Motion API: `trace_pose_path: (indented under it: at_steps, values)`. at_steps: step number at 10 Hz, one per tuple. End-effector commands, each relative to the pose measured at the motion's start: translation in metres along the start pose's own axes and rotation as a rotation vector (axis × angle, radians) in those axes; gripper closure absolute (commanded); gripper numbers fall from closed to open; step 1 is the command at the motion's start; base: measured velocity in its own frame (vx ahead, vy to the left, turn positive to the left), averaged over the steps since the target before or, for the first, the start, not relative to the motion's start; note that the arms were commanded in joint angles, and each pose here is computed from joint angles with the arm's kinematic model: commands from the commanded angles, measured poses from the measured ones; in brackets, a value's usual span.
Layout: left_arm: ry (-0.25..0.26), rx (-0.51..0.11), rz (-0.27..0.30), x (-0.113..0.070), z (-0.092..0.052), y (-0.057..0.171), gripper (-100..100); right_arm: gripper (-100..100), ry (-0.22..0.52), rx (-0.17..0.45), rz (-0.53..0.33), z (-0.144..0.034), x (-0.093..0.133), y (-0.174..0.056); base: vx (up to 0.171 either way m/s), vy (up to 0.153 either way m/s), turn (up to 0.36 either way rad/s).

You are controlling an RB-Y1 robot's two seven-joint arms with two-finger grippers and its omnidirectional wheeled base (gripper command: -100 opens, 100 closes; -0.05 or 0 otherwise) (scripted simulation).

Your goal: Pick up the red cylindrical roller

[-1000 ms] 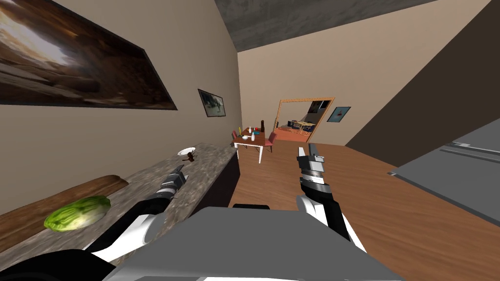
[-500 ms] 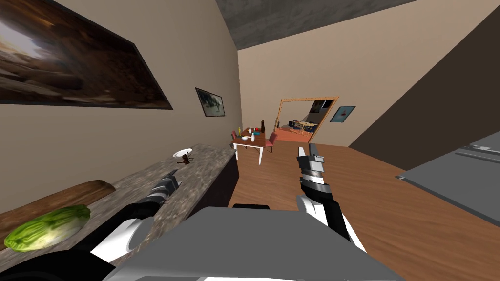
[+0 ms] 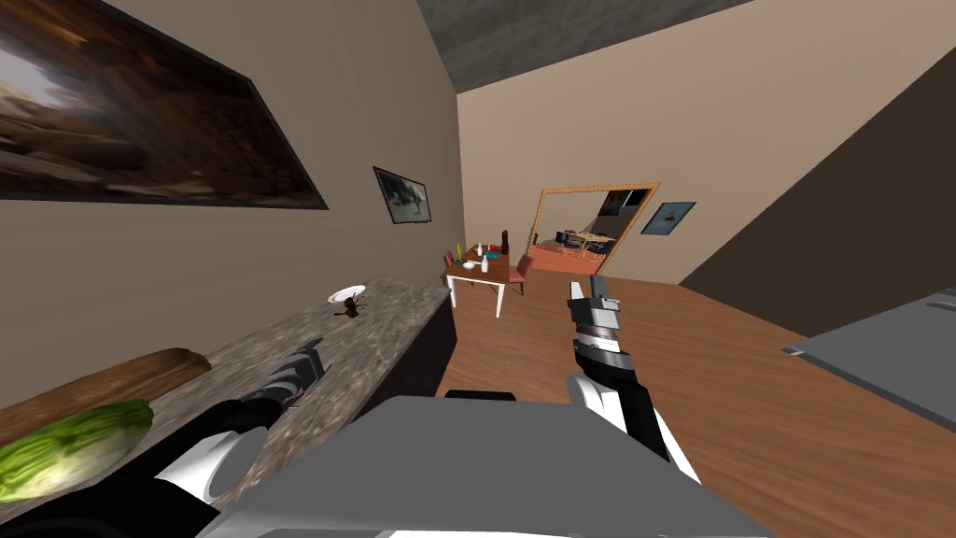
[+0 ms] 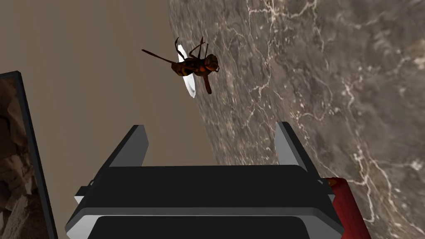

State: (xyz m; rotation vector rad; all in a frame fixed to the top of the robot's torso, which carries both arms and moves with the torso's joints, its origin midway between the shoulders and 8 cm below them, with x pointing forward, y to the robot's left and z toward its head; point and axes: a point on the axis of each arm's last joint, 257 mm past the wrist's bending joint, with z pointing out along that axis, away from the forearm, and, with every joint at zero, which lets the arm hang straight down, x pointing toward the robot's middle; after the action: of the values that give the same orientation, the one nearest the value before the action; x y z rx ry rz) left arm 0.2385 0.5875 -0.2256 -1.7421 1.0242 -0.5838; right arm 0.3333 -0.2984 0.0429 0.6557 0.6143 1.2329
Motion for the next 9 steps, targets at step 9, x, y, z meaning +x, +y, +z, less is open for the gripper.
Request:
trace_pose_path:
  at_steps: [9]
  values:
    - [-0.163, -0.274, -0.124, -0.089, -0.023, 0.063, -100, 0, 0.000, 0.000, 0.000, 0.000, 0.000, 0.000, 0.068, -0.011, 0.076]
